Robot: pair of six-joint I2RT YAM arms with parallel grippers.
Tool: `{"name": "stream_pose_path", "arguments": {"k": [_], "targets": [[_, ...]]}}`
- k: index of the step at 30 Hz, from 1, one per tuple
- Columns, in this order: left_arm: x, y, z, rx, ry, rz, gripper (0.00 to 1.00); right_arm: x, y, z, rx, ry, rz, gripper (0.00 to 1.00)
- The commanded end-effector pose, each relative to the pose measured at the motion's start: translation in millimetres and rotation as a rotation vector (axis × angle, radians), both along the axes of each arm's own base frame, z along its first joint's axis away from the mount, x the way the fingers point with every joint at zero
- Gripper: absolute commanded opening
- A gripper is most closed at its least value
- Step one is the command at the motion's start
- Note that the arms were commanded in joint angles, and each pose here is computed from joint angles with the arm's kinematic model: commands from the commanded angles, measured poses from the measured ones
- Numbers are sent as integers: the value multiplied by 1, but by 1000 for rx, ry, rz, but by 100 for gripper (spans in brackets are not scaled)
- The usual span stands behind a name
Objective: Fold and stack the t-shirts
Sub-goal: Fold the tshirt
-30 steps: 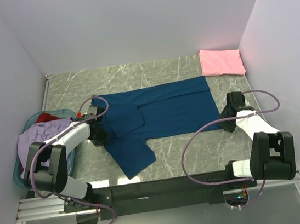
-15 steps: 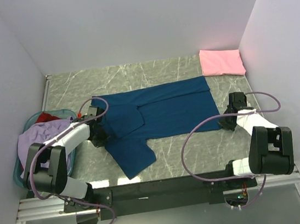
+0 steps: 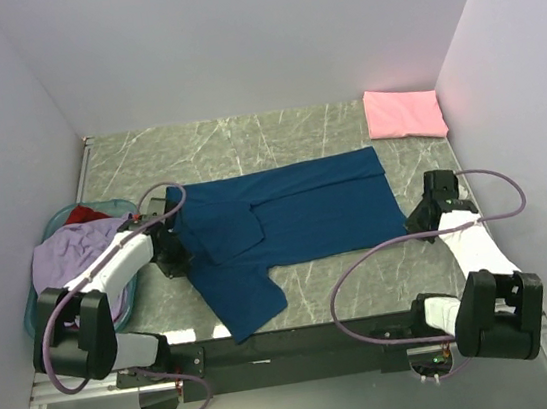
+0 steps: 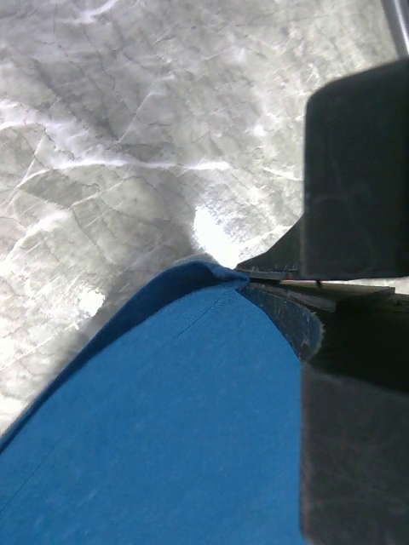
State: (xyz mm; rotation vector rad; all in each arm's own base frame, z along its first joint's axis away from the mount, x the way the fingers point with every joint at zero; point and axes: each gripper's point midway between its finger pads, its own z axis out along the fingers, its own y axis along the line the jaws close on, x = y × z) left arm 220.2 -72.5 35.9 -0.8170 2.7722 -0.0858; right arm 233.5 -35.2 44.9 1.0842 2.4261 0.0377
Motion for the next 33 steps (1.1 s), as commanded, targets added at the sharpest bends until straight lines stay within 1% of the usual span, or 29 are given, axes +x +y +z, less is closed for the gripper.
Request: {"name": "stream_pose_path", "arguments": {"k": [1,2,5,7,14,18,19,24,33], "targets": [[8,9,20,4,-22,-4,1,16,-9,25,-24,-49,-36,0],[8,11,21,5,-17,-4,1,24,-11,34,-28,-75,-36,0],[18,12,29,-9,-23,-2,1,37,-10,41,-14,-79,-26,0],[21,12,31,-13,-15,-7,1,40,-11,37,-10,-58,-24,0],[36,13,36,-31,1,-18,1,59,-13,46,-7,-59,-10,0],[52,16,43,-30,-14,-23,1,71,-15,50,-17,-61,3,0],[55,19,43,-32,-14,-14,1,73,-15,47,-16,-46,2,0],[73,24,46,-26,-16,-10,1,93,-16,53,-22,-60,12,0],[99,27,41,-36,1,-4,1,127,-10,44,-13,-37,46,0]]}}
